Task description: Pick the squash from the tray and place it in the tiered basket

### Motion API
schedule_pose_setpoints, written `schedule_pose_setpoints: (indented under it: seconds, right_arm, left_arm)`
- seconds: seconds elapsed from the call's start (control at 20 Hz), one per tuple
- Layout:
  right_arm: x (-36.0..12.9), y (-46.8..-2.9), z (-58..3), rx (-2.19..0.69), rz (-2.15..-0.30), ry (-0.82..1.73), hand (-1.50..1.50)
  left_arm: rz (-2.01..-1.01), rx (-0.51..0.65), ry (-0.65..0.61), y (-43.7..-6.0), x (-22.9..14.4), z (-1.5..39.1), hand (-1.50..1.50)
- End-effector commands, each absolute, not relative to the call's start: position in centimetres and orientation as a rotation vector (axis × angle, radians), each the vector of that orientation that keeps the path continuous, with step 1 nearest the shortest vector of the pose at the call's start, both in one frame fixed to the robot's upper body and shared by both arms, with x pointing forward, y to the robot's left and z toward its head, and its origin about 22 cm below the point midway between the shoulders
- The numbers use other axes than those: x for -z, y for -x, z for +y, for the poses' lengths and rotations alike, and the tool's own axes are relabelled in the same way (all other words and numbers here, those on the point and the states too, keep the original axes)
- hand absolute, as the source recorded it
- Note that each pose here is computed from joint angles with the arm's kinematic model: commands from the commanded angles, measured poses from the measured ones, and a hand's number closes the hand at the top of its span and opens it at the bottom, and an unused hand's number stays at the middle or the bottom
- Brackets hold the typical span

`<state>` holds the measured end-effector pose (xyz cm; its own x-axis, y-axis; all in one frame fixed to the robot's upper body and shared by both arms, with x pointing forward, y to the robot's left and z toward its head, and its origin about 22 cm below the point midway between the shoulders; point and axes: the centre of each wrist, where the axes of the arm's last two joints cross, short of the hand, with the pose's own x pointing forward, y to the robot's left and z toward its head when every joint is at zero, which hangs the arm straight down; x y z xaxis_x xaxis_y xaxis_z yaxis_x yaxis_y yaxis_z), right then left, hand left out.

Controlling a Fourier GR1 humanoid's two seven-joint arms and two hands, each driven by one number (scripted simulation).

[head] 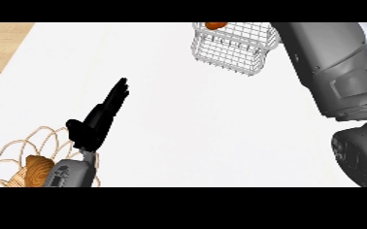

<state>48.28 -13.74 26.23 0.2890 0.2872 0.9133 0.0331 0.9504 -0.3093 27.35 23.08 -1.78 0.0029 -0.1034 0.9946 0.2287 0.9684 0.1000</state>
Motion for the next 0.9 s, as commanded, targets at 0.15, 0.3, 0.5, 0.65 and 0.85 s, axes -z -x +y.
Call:
schedule_pose_setpoints:
  seconds: [0.15,0.3,0.5,0.65,0.85]
  right_arm:
    - [-28.8,-48.3,-18.5,0.077,-1.375,0.601,-1.50]
    - [-30.4,-47.8,-22.2,0.212,-1.419,0.719,-1.50]
    - [-29.7,-47.0,-27.0,0.367,-1.503,0.755,-1.50]
    - [-28.8,-46.0,-29.8,0.436,-1.545,0.700,-1.50]
    - [-29.0,-42.6,-37.8,0.472,-1.594,0.676,-1.50]
  left_arm:
    - [-1.531,0.257,0.092,-27.3,1.6,23.1,0.00]
    - [-1.553,0.236,0.074,-27.1,1.3,24.0,0.00]
    - [-1.522,0.234,0.071,-26.1,2.1,23.9,0.00]
    - [-1.527,0.206,0.056,-26.9,2.4,22.8,0.00]
    - [-1.508,0.193,0.060,-25.8,2.4,23.9,0.00]
